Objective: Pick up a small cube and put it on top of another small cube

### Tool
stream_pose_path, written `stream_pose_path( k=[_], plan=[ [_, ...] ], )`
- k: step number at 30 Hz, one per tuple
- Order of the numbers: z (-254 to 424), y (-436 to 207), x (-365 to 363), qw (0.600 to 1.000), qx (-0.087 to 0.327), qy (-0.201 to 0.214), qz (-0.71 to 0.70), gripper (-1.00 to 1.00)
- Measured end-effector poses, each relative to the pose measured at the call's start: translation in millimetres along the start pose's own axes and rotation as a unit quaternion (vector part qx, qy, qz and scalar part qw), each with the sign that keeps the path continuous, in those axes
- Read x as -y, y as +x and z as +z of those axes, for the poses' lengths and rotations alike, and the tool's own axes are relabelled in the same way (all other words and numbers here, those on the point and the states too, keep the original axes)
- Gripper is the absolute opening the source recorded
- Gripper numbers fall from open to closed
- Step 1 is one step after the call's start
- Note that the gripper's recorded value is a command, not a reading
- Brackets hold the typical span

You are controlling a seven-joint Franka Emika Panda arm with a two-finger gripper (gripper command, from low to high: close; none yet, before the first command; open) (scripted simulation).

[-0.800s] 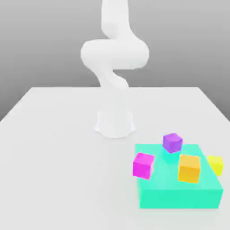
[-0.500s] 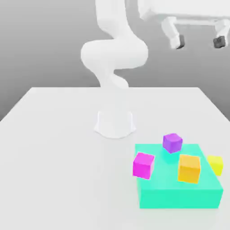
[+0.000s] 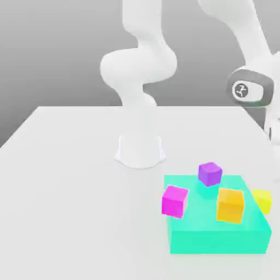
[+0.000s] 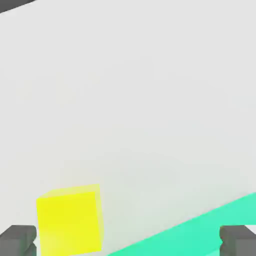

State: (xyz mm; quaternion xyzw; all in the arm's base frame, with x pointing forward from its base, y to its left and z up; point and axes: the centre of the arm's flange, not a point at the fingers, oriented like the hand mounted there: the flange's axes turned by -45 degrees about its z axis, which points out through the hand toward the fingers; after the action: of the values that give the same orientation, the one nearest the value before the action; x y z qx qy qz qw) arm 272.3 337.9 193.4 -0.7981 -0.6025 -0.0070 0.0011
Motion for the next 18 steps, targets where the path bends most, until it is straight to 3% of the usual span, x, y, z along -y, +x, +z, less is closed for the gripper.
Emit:
stream_pose_path(
  k=[5, 6, 13, 18],
  plan=[
    [58.4, -1.6, 6.9, 1.000, 0.006, 0.003, -0.010, 0.00],
    [65.2, -2.3, 7.3, 1.000, 0.006, 0.003, -0.010, -1.00],
    [64.7, -2.3, 7.5, 1.000, 0.006, 0.003, -0.010, -1.00],
    [15.9, -1.2, 6.9, 1.000, 0.006, 0.003, -0.010, -1.00]
  ],
)
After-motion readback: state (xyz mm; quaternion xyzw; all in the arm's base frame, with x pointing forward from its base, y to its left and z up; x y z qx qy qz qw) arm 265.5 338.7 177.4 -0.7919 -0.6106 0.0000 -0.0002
